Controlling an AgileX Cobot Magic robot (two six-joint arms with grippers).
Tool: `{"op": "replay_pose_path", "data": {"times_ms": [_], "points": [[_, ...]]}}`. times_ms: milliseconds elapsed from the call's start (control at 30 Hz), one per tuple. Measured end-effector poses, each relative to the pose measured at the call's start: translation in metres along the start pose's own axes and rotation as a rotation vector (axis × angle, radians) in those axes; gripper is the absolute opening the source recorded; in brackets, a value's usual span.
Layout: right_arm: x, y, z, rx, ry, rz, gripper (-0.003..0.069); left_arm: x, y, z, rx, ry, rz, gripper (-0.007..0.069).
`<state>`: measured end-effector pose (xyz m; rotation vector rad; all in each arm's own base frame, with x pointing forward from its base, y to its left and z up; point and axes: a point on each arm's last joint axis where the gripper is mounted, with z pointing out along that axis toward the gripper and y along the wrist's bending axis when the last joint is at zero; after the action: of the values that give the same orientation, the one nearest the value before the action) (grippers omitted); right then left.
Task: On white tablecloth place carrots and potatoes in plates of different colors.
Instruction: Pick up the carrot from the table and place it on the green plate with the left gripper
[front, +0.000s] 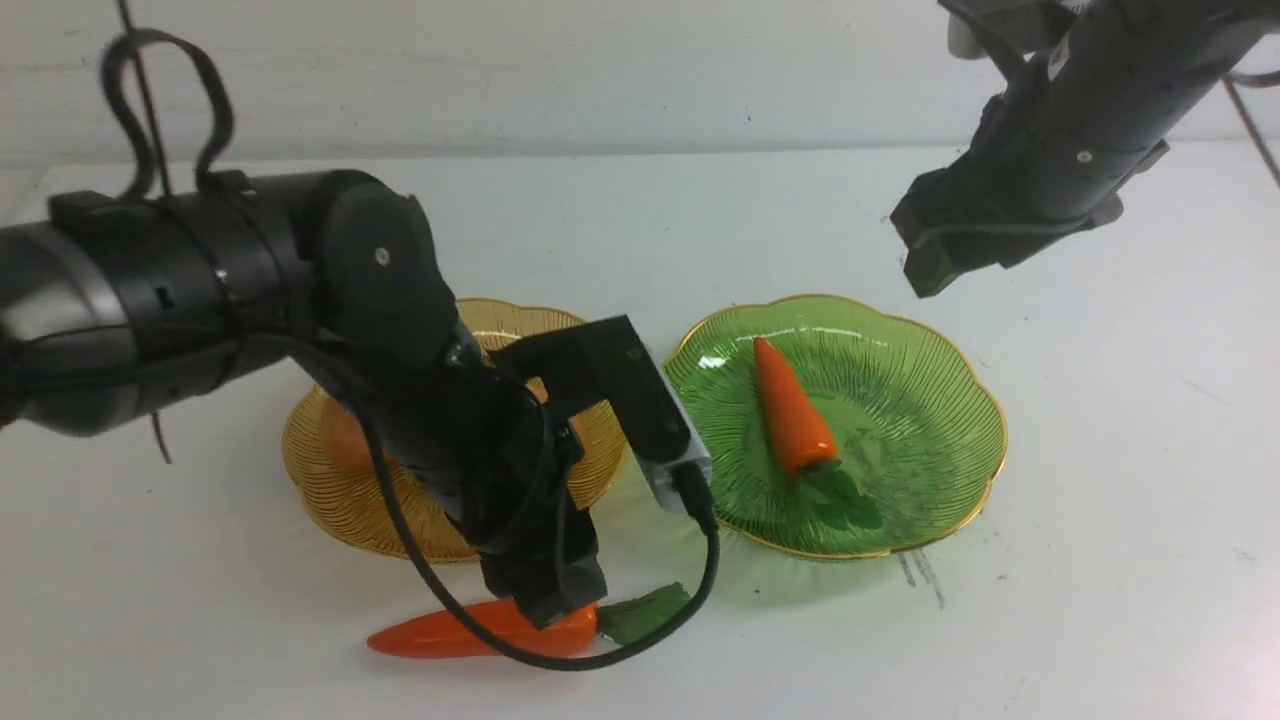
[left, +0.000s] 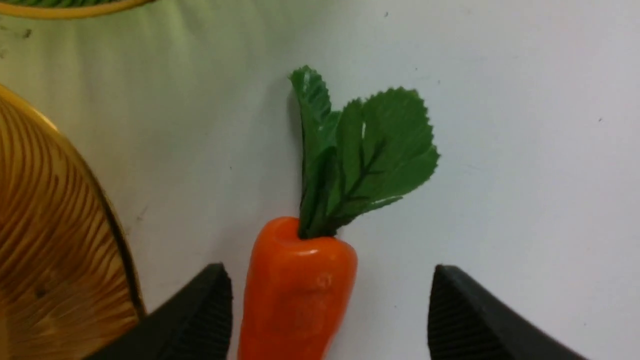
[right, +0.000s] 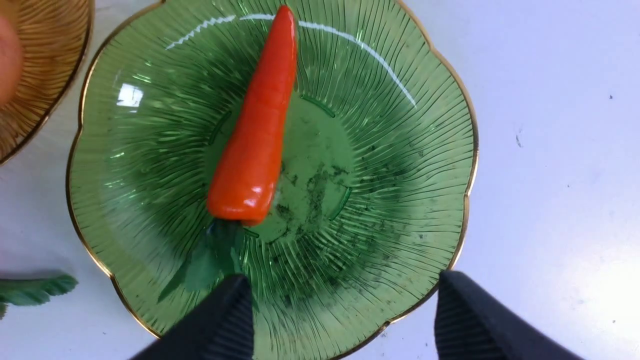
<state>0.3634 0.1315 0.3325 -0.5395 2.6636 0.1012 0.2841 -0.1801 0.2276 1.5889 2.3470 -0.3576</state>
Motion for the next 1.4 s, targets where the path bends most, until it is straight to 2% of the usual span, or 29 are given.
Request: {"op": "replay_pose_path", "data": {"times_ms": [67, 200, 600, 700, 800, 867, 967, 1100, 1167, 1300, 1400], "points": [[0.0, 0.0, 0.0, 0.0, 0.0, 0.001, 0.0446, 0.002, 0.005, 0.016, 0.018, 0.029, 0.025, 0.0501], [0.0, 0.0, 0.0, 0.002, 0.0, 0.001, 0.0446, 0.004, 0.009, 0.03, 0.032, 0.046, 0.051, 0.054], [0.0, 0.0, 0.0, 0.004, 0.0, 0.001, 0.0445, 0.008, 0.017, 0.059, 0.045, 0.08, 0.051, 0.0545], [0.0, -0.001, 0.0, 0.006, 0.0, 0.0, 0.0445, 0.01, 0.017, 0.065, 0.056, 0.094, 0.047, 0.0518], [0.0, -0.001, 0.0, 0.006, 0.0, 0.0, 0.0445, 0.011, 0.017, 0.067, 0.068, 0.106, 0.047, 0.042], [0.0, -0.001, 0.0, 0.006, 0.0, 0.0, 0.0445, 0.012, 0.015, 0.067, 0.085, 0.118, 0.045, 0.0325], [0.0, -0.001, 0.0, 0.006, 0.0, -0.003, 0.0445, 0.012, 0.012, 0.065, 0.132, 0.13, 0.029, 0.0277], [0.0, -0.003, 0.0, 0.03, 0.003, -0.014, 0.0445, 0.003, 0.004, 0.057, 0.221, 0.115, 0.0, 0.0272], [0.0, -0.006, -0.001, 0.061, 0.002, -0.027, 0.0445, -0.015, -0.009, 0.044, 0.269, 0.084, 0.03, 0.0272], [0.001, -0.01, -0.007, 0.099, -0.008, -0.023, 0.0445, -0.043, -0.025, 0.024, 0.25, 0.025, 0.126, 0.0269], [0.004, -0.023, -0.022, 0.147, -0.037, 0.018, 0.0445, -0.08, -0.037, 0.001, 0.156, -0.045, 0.265, 0.0269]]}}
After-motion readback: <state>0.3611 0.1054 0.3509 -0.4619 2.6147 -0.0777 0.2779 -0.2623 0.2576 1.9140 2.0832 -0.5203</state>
